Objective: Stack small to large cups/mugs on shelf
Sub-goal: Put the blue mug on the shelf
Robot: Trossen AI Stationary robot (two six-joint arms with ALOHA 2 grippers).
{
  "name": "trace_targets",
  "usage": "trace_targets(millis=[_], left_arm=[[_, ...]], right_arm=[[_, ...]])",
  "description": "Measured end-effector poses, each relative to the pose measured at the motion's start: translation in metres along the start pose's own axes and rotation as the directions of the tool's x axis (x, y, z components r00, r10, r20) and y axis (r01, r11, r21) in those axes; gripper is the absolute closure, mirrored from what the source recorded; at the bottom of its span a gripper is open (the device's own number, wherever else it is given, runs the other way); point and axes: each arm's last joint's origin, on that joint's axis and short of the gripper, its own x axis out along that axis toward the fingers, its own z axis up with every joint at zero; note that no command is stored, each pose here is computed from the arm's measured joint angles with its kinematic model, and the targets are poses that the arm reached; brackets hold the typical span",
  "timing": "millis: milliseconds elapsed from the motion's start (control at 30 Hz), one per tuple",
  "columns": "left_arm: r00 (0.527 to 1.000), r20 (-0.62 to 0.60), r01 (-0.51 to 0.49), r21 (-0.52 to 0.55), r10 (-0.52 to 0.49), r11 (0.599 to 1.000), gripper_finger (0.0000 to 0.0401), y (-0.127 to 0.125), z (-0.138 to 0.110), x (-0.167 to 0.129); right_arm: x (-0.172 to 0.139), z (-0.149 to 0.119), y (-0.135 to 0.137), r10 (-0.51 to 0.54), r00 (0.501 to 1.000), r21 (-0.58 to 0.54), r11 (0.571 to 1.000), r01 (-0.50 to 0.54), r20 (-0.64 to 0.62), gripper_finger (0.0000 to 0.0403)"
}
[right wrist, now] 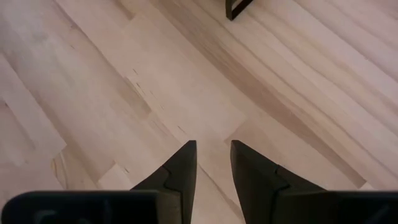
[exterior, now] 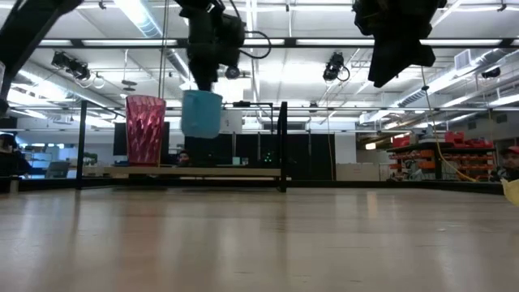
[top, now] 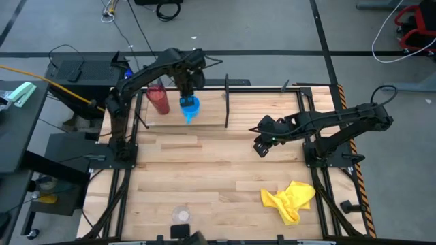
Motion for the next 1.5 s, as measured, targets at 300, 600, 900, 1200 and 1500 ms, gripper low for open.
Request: trace_targets(millis=[300,600,900,1200,1500], left_arm=[[0.997,0.016,0.075,-0.050,-0.074,0.996,0.0390,0.028,0.000,0.025],[0.994,0.013,0.105,-0.115,-0.105,0.988,0.0390,0.045,-0.013,0.039],[0.994,0.005,0.111,-0.128,-0.111,0.986,0.0390,0.054,-0.022,0.059],[0.998,0.007,0.065,-0.117,-0.064,0.991,0.0390,0.061,-0.024,0.062],[0.998,0.007,0.055,-0.151,-0.054,0.987,0.0390,0.072,-0.032,0.062]], right_arm=[[0.000,0.000,0.000,0.000,1.000,-0.012,1.000,0.000,0.000,0.0298],[0.000,0.000,0.000,0.003,1.000,-0.018,1.000,-0.003,0.003,0.0298],[0.000,0.002,-0.001,-0.003,1.000,-0.028,1.000,0.004,0.013,0.0298],[0.002,0.006,-0.005,-0.015,1.000,-0.006,1.000,0.015,0.018,0.0298],[0.002,0.009,-0.004,0.000,0.999,-0.002,1.000,0.000,0.035,0.0298]])
